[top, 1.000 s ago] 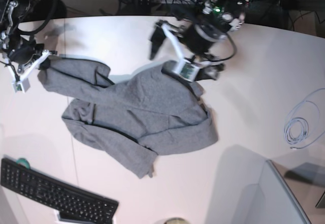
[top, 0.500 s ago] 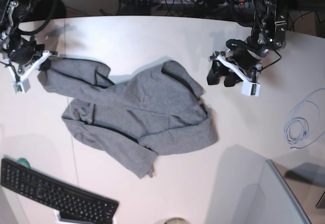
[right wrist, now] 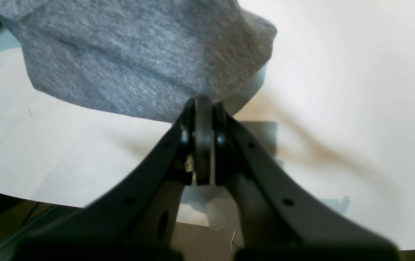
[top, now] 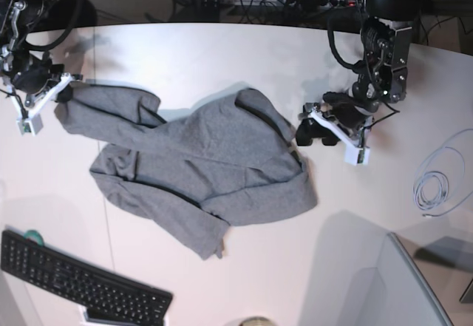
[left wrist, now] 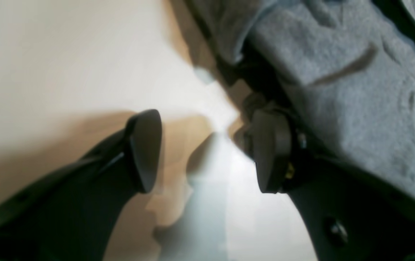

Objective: Layout the t-shirt on the table in an organized manner, then fold the t-shirt properly
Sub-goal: 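Grasp the shirt hem with the left gripper and stretch it from the right gripper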

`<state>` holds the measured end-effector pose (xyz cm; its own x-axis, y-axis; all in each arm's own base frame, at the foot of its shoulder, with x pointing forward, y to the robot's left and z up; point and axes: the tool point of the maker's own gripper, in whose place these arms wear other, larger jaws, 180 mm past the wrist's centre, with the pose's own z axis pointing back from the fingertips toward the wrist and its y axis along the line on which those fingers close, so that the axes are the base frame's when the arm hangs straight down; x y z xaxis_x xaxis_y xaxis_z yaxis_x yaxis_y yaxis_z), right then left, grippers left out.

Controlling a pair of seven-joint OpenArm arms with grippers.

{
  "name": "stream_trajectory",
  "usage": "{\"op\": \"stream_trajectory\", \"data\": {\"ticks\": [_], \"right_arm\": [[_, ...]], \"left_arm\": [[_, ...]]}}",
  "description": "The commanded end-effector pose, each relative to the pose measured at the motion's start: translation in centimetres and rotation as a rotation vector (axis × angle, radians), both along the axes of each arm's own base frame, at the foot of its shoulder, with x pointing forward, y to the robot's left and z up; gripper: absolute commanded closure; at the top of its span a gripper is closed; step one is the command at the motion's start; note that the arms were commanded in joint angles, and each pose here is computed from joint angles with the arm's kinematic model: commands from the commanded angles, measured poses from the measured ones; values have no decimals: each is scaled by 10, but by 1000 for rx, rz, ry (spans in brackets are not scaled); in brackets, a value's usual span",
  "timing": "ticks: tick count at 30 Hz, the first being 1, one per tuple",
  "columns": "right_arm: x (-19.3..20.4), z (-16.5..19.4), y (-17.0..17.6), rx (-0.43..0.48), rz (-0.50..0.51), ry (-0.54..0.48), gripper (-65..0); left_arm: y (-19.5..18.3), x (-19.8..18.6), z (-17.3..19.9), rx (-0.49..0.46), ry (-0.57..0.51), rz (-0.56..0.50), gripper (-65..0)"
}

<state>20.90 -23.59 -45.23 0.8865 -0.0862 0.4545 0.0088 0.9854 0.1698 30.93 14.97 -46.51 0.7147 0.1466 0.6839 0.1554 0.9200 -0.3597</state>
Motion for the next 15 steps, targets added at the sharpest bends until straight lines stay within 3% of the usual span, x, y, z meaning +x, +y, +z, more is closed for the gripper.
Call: {"op": "stream_trajectory", "data": {"ticks": [1,15], "right_arm": [[10,10,-6,-14,2,-42,0],[10,10,-6,-14,0,-42,0]], "left_arm": [[-5,12,11,-15,-43,-11,-380],[-42,21,-19,-85,54,-17,-378]]}}
